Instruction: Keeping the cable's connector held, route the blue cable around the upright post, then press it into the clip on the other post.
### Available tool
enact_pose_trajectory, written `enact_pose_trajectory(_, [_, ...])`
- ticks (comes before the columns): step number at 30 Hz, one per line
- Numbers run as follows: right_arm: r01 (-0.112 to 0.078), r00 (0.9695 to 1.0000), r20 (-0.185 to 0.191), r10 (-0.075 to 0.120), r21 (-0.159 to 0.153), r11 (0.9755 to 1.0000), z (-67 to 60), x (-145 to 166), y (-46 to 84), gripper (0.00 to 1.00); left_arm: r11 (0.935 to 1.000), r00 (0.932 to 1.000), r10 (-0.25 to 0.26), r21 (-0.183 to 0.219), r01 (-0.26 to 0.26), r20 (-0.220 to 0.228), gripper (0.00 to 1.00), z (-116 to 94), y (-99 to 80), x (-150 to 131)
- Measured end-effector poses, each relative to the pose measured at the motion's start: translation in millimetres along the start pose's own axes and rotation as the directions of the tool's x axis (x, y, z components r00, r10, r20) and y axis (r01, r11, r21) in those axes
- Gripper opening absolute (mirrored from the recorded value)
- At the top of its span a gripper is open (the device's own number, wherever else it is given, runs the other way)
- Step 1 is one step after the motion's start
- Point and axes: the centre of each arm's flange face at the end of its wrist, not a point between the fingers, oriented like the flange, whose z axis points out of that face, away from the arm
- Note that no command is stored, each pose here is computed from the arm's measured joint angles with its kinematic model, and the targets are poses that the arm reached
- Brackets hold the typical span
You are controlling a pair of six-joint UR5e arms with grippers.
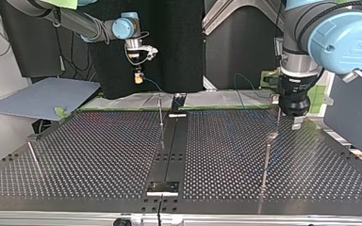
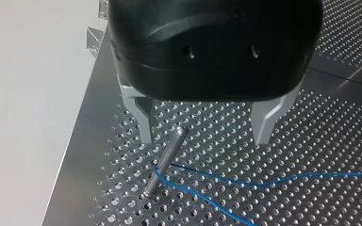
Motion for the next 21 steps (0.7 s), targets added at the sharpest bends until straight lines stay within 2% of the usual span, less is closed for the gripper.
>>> enact_pose_trajectory(6, [0.0,1.0,0.001,0.0,0.0,1.0,-0.1,-0.1,0.1,0.0,0.9999,1.0,0.002,0.012,-0.002,0.005,1.0,-0.9,-3.1,0.0])
enact_pose_trajectory(12, [-0.002,1.0,0.004,0.002,0.0,1.0,-0.3,-0.3,0.1,0.0,0.9984,0.9997,0.02,0.053,-0.02,0.013,1.0,-0.6,-10.4,0.6])
enact_pose_trajectory(17, [-0.007,1.0,0.004,0.007,-0.001,1.0,-0.4,-0.4,0.1,0.0,0.9944,0.9978,0.065,0.083,-0.065,-0.004,1.0,7.6,-20.9,9.7])
enact_pose_trajectory(21, [-0.01,0.9999,0.006,0.01,-0.001,1.0,-0.6,-0.6,0.1,0.0,0.9886,0.9938,0.111,0.104,-0.109,-0.01,1.0,13.6,-31.6,13.7])
